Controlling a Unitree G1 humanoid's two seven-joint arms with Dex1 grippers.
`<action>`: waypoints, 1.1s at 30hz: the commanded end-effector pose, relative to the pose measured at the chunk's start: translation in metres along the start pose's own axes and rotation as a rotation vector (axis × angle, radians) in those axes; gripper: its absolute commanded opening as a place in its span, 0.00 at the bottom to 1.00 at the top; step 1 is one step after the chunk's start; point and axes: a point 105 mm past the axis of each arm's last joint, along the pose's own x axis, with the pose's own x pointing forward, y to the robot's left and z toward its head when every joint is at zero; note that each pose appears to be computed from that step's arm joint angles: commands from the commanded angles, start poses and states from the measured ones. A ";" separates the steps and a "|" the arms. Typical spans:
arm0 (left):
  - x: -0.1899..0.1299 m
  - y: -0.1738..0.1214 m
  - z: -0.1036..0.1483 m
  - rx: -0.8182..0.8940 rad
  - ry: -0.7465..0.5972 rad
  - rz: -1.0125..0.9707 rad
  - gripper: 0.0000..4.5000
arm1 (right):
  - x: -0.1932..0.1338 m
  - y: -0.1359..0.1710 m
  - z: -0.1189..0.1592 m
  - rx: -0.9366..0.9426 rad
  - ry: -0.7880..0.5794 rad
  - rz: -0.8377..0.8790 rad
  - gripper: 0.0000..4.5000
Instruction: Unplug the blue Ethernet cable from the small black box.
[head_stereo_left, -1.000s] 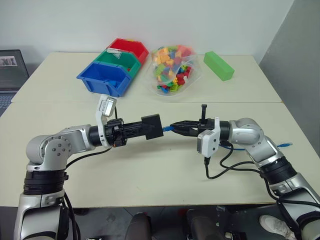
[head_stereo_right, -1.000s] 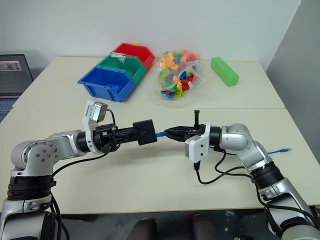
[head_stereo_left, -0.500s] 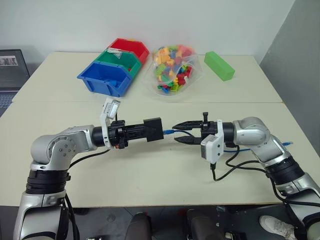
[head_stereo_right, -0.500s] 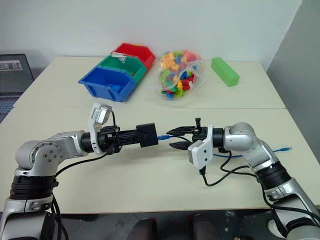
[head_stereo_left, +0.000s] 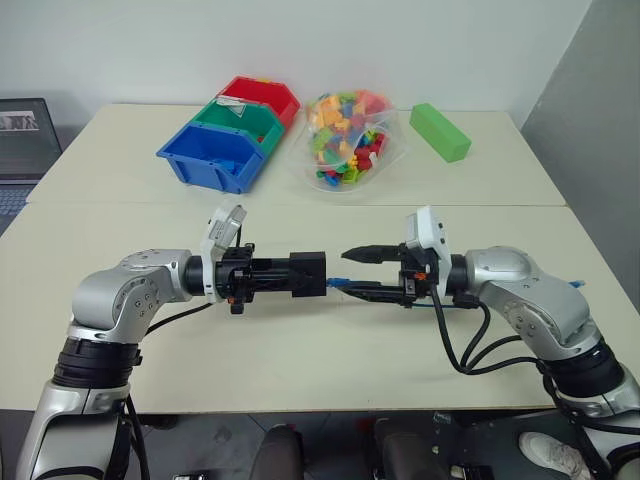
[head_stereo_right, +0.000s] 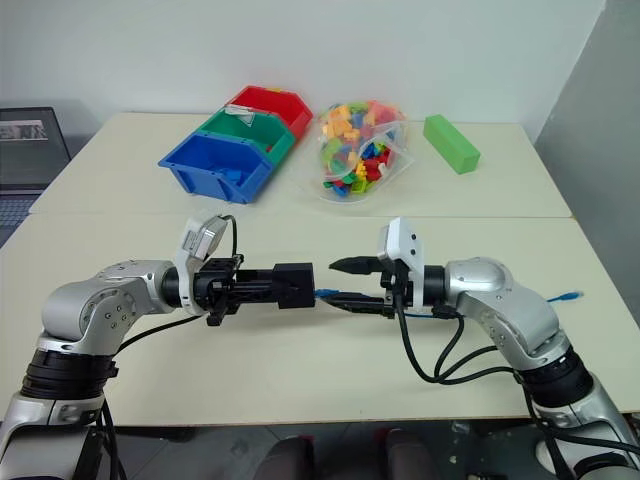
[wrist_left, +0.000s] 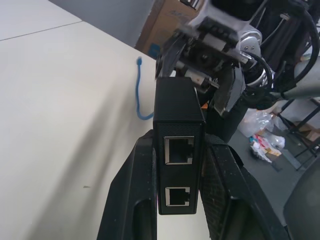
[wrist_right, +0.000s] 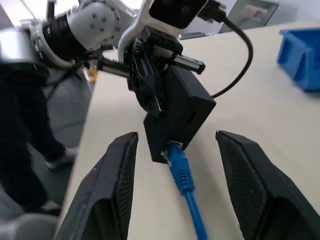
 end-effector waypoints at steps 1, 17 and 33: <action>-0.002 -0.003 0.012 0.036 -0.024 -0.020 0.17 | 0.000 0.003 0.012 0.064 -0.046 0.013 0.58; -0.003 -0.006 0.012 0.038 -0.020 -0.016 0.17 | 0.013 -0.002 0.004 0.161 -0.042 0.022 0.58; -0.003 -0.007 0.011 0.037 -0.015 -0.018 0.17 | 0.010 -0.004 0.000 0.187 -0.028 0.038 0.36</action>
